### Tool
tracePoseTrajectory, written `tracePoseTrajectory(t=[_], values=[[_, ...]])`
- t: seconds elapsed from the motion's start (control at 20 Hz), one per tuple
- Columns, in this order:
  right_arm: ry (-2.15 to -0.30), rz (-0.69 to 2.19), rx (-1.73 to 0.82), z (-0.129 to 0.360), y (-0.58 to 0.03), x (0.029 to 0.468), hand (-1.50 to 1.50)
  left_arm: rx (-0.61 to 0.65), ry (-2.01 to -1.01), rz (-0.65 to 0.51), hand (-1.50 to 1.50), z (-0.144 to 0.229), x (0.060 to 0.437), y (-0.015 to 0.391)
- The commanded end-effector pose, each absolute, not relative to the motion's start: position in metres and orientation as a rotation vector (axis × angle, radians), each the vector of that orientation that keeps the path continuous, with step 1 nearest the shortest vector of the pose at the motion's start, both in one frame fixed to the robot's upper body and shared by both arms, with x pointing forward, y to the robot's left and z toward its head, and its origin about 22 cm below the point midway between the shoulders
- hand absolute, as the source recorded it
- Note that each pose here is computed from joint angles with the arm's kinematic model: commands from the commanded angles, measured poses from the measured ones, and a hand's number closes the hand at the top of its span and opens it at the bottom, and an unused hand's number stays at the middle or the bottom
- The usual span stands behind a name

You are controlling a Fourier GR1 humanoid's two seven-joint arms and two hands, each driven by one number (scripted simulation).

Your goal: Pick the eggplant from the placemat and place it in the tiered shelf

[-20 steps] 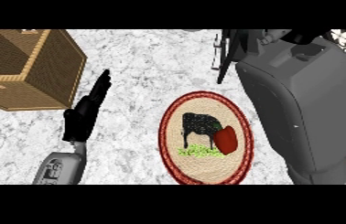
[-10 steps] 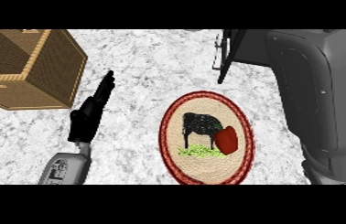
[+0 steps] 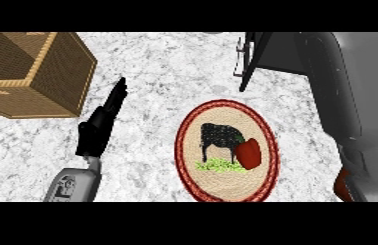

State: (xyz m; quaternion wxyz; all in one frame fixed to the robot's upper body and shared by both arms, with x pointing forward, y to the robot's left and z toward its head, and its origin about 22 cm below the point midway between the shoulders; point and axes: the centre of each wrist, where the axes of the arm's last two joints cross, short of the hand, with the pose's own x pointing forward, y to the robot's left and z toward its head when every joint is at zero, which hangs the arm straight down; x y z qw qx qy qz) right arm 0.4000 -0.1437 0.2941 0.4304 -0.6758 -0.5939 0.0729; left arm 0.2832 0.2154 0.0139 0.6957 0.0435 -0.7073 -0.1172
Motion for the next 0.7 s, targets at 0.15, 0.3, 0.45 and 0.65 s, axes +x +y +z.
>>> tracePoseTrajectory(t=[0.15, 0.3, 0.45, 0.65], values=[[-1.67, -0.128, -1.495, 0.295, -0.158, 0.408, 1.5, 0.106, -1.583, -0.265, 0.0, 0.019, 0.289, 0.223], [-1.685, -0.133, -1.467, 0.291, -0.182, 0.424, 1.5, 0.094, -1.586, -0.262, 0.0, 0.02, 0.287, 0.218], [-1.697, -0.145, -1.455, 0.284, -0.191, 0.432, 1.5, 0.102, -1.559, -0.266, 0.0, 0.014, 0.279, 0.204], [-1.696, -0.109, -1.453, 0.281, -0.202, 0.445, 1.5, 0.101, -1.58, -0.273, 0.0, 0.016, 0.275, 0.23]])
